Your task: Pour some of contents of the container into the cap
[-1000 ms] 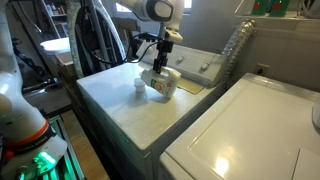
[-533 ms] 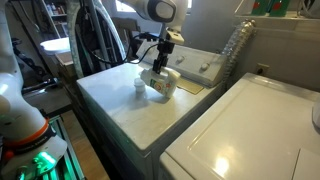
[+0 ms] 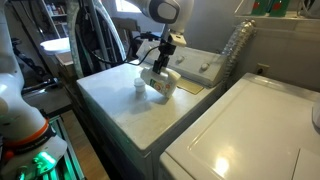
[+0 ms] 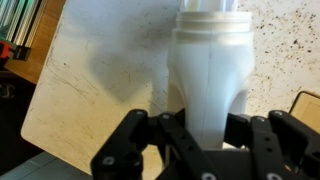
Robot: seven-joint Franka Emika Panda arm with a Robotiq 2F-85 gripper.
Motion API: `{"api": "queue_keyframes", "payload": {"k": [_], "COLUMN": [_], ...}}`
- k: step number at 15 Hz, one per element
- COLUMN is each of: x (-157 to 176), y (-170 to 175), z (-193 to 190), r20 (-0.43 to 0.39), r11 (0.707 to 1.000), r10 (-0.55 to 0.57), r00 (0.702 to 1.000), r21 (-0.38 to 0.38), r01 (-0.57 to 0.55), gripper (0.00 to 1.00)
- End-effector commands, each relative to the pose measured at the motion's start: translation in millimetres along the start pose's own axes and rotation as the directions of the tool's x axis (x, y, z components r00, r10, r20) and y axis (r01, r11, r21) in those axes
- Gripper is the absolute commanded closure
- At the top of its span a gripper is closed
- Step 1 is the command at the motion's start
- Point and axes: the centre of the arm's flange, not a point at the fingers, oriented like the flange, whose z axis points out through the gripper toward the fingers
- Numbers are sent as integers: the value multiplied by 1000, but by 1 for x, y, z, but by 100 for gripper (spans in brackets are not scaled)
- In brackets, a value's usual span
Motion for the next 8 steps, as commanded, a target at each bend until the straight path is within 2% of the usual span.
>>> {"api": "queue_keyframes", "payload": {"k": [1,8], "x": [-5,2], "y": [15,26], "z": [-18,-19], "r20": [62,118], "r11": [999,997], "r10": [-22,-36], "r00": [998,992], "r21": [35,66], "r01": [20,28], "gripper": [100,100]}}
